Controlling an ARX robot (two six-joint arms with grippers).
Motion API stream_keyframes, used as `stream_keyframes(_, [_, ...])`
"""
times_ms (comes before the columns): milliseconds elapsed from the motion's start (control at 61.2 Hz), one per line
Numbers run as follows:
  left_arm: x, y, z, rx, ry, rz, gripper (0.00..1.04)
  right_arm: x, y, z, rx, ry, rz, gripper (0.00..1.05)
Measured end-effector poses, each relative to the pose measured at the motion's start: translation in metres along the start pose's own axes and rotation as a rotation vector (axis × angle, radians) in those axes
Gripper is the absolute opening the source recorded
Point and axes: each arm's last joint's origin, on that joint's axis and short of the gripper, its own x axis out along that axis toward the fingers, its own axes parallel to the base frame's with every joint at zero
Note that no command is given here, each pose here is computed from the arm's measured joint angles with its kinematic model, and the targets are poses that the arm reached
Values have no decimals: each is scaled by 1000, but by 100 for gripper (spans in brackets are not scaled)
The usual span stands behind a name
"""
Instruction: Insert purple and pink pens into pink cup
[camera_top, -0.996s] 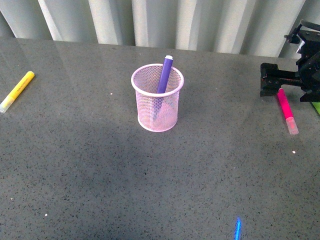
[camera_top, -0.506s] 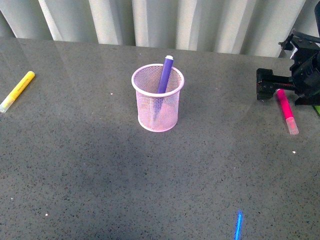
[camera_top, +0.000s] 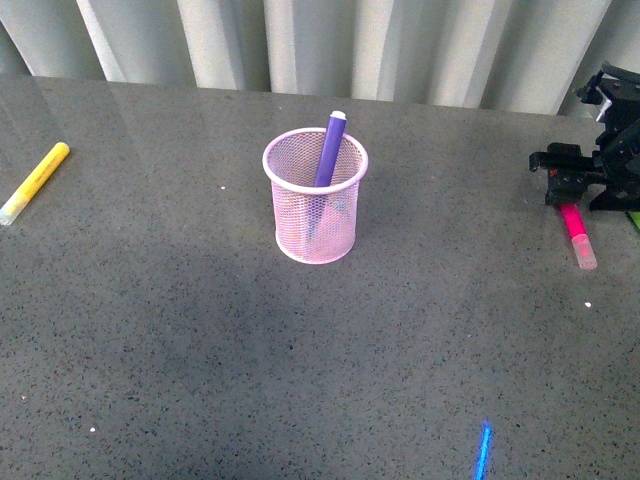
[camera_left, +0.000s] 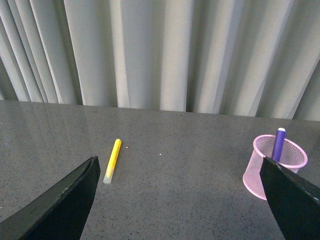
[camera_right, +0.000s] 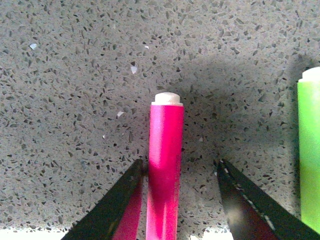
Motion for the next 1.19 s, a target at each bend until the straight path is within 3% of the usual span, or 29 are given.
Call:
stream_keyframes(196, [0,0,0,0,0,0,98,0,0,3,8,-24,66,13])
stream_keyframes(425, [0,0,0,0,0,0,98,-1,2,3,2,-68,103,11])
stream_keyframes(523, [0,0,0,0,0,0,98,-4,3,1,-26,-130,64,11])
stream_keyframes(686, [0,0,0,0,0,0,98,-32,16,6,-210,-419,22,11])
stream_keyframes(914, [0,0,0,0,0,0,98,-107,91,14,-473,-901,224,11])
stream_keyframes(1061, [0,0,0,0,0,0,98,-124,151,-7,-584,-1066,384,11])
stream_keyframes(1192, [0,0,0,0,0,0,98,-122,187,-27,-588,-1140,478,11])
